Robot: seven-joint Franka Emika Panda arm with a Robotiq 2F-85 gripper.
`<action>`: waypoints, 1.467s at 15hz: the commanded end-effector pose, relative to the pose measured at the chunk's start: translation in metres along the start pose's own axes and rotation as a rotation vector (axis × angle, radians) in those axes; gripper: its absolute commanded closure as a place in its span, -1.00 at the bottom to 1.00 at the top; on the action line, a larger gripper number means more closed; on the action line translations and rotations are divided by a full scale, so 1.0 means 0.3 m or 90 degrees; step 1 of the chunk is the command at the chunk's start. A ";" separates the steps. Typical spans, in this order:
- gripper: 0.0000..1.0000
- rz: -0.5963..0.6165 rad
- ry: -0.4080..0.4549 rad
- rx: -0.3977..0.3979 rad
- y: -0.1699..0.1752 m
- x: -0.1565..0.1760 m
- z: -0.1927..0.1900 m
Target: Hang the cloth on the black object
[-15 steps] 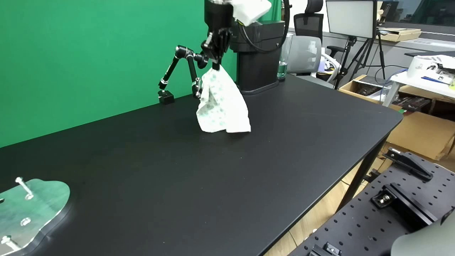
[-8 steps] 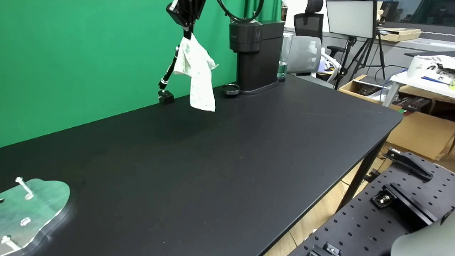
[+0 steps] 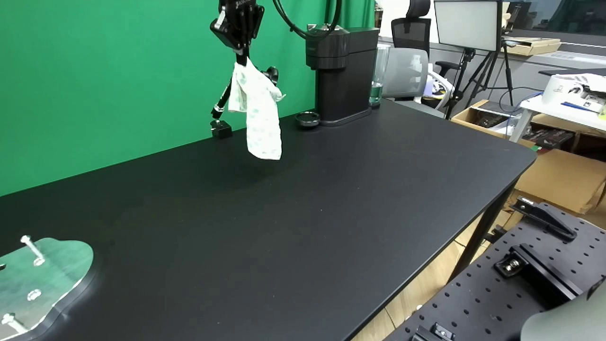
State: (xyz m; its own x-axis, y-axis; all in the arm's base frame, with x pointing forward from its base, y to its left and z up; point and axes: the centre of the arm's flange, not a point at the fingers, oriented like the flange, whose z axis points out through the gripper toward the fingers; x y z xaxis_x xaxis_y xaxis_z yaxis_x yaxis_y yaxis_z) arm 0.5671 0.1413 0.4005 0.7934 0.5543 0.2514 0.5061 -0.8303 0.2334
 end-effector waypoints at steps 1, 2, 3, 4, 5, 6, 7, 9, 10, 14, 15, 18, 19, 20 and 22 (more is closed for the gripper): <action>0.99 0.013 -0.033 -0.005 0.002 0.006 0.053; 0.99 0.012 -0.041 -0.004 0.003 0.002 0.072; 0.99 0.012 -0.049 -0.002 0.002 -0.002 0.089; 0.99 0.012 -0.056 -0.001 0.001 -0.004 0.107; 0.99 0.011 -0.062 0.000 -0.003 -0.005 0.117; 0.99 0.008 -0.062 -0.003 -0.011 0.000 0.125; 0.99 0.006 -0.062 -0.005 -0.016 0.006 0.129; 0.99 0.005 -0.057 -0.006 -0.031 0.034 0.122; 0.99 0.003 -0.052 -0.008 -0.042 0.051 0.115; 0.99 -0.010 -0.035 -0.004 -0.112 0.109 0.085; 0.99 -0.014 -0.034 -0.002 -0.130 0.117 0.081; 0.99 -0.019 -0.040 0.004 -0.162 0.115 0.096; 0.99 -0.019 -0.046 0.006 -0.165 0.112 0.106; 0.99 -0.017 -0.051 0.007 -0.163 0.109 0.118; 0.45 -0.013 -0.069 0.011 -0.154 0.099 0.141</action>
State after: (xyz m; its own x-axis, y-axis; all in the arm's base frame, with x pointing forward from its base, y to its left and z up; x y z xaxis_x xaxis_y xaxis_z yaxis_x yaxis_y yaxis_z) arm 0.5733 0.1940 0.3604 0.7851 0.5950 0.1720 0.5586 -0.8001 0.2184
